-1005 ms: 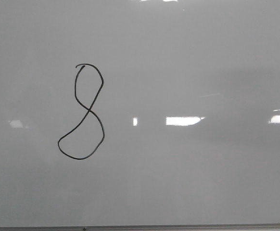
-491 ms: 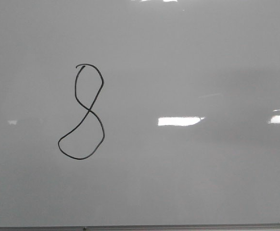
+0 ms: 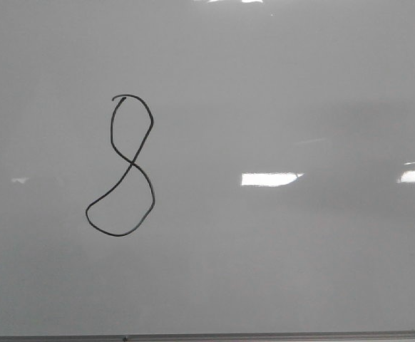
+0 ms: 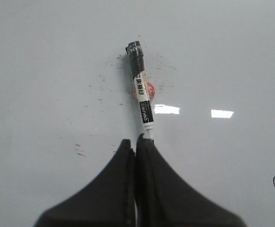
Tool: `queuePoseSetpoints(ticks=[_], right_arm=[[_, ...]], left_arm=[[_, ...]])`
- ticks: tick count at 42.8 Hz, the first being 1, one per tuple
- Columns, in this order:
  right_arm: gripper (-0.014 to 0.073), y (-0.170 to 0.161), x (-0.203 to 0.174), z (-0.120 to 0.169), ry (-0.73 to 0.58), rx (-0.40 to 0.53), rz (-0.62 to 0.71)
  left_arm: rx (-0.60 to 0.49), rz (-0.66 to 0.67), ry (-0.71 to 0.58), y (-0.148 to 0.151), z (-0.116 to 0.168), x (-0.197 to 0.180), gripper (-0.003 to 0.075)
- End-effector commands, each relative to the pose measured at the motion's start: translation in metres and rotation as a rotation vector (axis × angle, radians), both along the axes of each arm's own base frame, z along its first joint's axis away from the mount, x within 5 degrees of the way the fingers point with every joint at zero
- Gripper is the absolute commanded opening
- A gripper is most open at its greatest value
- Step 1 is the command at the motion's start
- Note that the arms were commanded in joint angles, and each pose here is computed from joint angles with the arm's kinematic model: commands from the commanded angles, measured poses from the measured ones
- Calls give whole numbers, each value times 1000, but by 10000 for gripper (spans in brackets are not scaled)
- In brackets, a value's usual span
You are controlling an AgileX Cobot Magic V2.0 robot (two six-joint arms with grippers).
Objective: Write number 8 on whiteboard
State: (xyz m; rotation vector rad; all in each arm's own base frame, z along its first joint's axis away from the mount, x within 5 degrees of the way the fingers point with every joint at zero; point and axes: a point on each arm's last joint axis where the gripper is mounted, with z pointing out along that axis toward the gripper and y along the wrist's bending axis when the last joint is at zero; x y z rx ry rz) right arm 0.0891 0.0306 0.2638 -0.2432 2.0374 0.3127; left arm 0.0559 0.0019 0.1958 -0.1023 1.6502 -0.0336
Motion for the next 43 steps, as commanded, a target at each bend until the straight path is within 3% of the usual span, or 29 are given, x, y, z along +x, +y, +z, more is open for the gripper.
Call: queuePoseSetpoints(ticks=[1, 30, 36, 43], right_arm=[[-56, -2, 4, 13, -80, 14, -34], [-56, -3, 4, 13, -84, 2, -33], [-56, -14, 4, 10, -265, -88, -129], [-56, -29, -9, -16, -457, -93, -290]], left_arm=[[-6, 0, -93, 0, 4, 0, -21], [-6, 0, -93, 0, 4, 0, -21], [-6, 0, -93, 0, 4, 0, -21], [-6, 0, -93, 0, 4, 0, -21]])
